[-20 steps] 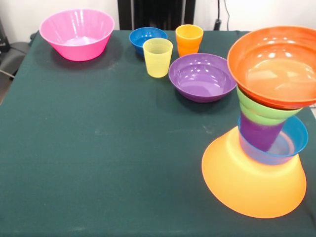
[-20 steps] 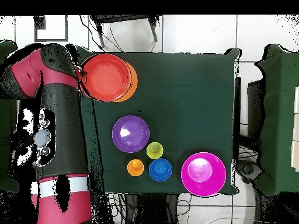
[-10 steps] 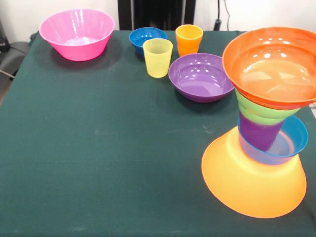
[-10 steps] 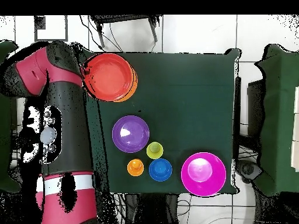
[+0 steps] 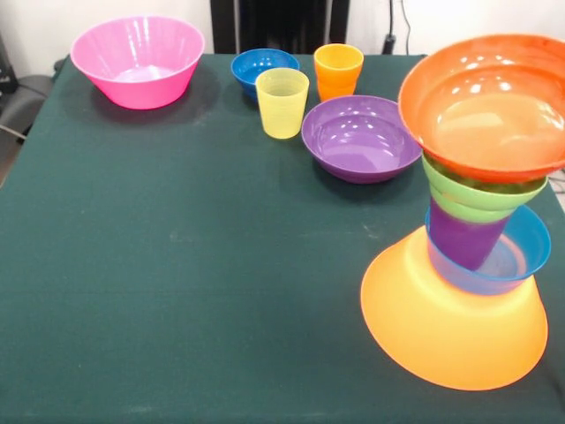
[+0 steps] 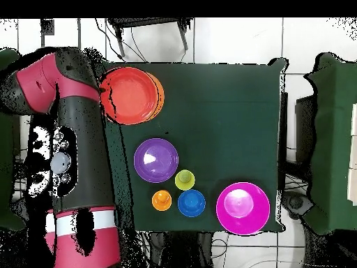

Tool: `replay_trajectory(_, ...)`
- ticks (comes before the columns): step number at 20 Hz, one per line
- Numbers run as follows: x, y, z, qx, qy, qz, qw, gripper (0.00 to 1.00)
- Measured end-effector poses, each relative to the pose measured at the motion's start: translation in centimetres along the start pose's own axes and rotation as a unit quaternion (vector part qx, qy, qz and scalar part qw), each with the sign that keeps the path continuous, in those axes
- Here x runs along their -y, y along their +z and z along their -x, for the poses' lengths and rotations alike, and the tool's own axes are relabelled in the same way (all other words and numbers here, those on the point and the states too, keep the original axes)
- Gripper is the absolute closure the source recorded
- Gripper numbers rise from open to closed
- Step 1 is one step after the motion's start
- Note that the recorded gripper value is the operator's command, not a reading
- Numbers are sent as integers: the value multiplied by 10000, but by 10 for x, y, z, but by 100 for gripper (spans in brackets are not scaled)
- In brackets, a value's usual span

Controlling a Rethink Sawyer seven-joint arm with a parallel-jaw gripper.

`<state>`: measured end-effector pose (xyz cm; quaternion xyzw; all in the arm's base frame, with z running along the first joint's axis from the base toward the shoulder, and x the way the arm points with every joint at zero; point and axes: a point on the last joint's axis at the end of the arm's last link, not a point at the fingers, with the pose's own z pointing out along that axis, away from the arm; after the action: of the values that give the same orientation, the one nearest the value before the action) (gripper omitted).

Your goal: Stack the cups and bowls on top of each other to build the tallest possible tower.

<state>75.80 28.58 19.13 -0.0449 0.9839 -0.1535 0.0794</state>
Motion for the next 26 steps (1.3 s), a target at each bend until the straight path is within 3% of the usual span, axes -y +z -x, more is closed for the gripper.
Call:
replay_trajectory(7, 9, -10, 5, -1, 80, 84, 9999, 100)
replay_trajectory(26, 6, -12, 8, 10, 86, 221, 9997, 100)
